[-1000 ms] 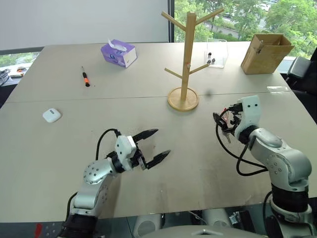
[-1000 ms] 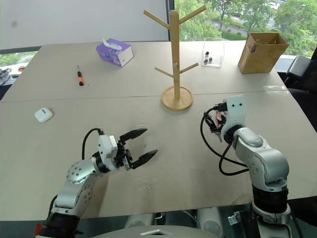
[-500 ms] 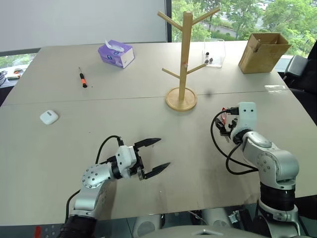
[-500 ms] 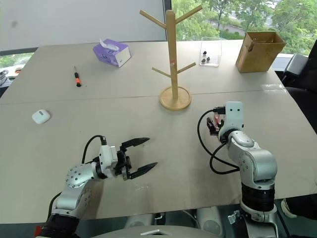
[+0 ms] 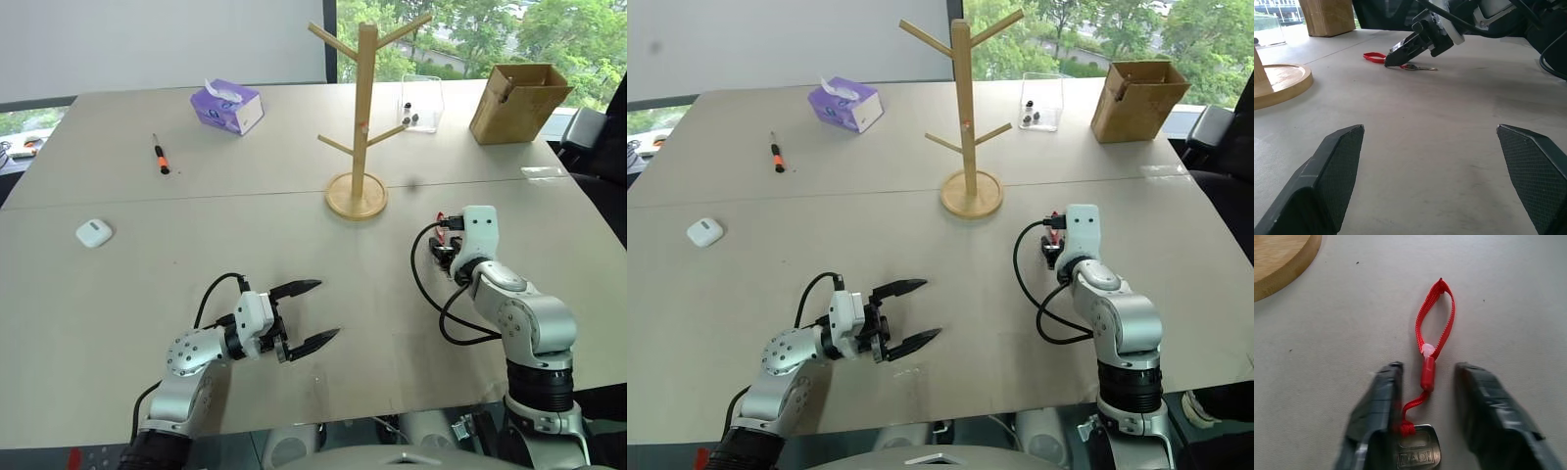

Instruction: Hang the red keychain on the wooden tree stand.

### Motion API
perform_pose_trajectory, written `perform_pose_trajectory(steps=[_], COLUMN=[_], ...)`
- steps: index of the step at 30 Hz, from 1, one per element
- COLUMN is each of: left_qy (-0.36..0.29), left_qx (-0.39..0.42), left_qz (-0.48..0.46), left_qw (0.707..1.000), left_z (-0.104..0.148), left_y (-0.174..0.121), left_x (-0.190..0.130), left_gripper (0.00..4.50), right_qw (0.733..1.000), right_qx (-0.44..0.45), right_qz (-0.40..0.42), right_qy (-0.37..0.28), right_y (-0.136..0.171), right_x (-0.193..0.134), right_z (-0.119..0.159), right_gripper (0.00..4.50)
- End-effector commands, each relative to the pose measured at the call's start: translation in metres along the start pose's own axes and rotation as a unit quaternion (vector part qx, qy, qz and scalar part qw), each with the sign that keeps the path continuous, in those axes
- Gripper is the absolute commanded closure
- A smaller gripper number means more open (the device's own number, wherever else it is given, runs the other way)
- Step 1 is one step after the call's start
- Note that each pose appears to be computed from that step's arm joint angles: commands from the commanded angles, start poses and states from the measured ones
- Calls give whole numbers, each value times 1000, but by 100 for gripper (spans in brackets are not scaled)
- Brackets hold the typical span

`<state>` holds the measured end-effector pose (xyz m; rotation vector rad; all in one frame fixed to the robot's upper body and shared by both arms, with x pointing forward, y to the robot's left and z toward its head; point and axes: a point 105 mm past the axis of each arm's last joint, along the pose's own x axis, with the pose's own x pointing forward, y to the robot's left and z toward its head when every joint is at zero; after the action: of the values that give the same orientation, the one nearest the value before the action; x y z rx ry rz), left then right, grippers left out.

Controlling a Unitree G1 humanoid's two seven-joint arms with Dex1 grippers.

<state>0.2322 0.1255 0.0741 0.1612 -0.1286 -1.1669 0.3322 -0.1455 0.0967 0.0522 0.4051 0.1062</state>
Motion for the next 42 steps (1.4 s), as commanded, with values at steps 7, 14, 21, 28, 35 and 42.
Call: perform_pose_trajectory(steps=[7, 14, 21, 28, 35, 42], left_qy=[-21, -65, -78, -86, -72, -58], left_qx=[14, 0, 10, -35, -44, -33], left_qz=[14, 59, 97, 113, 115, 116], left_qw=[1000, 996, 992, 989, 990, 991], left_z=[17, 80, 148, 174, 170, 169], left_y=[9, 46, 82, 99, 98, 98], left_x=[7, 25, 30, 32, 32, 33], left_gripper=[0, 0, 0, 0, 0, 0], right_qw=[997, 929, 827, 785, 790, 801], right_qx=[-28, -182, -345, -402, -402, -396], right_qz=[41, 175, 224, 232, 226, 222], right_qy=[-67, -271, -382, -410, -404, -391], right_y=[13, 46, 65, 83, 91, 94], right_x=[-5, -48, -80, -74, -57, -43], right_z=[24, 99, 138, 154, 155, 148], right_gripper=[444, 444, 444, 444, 444, 444])
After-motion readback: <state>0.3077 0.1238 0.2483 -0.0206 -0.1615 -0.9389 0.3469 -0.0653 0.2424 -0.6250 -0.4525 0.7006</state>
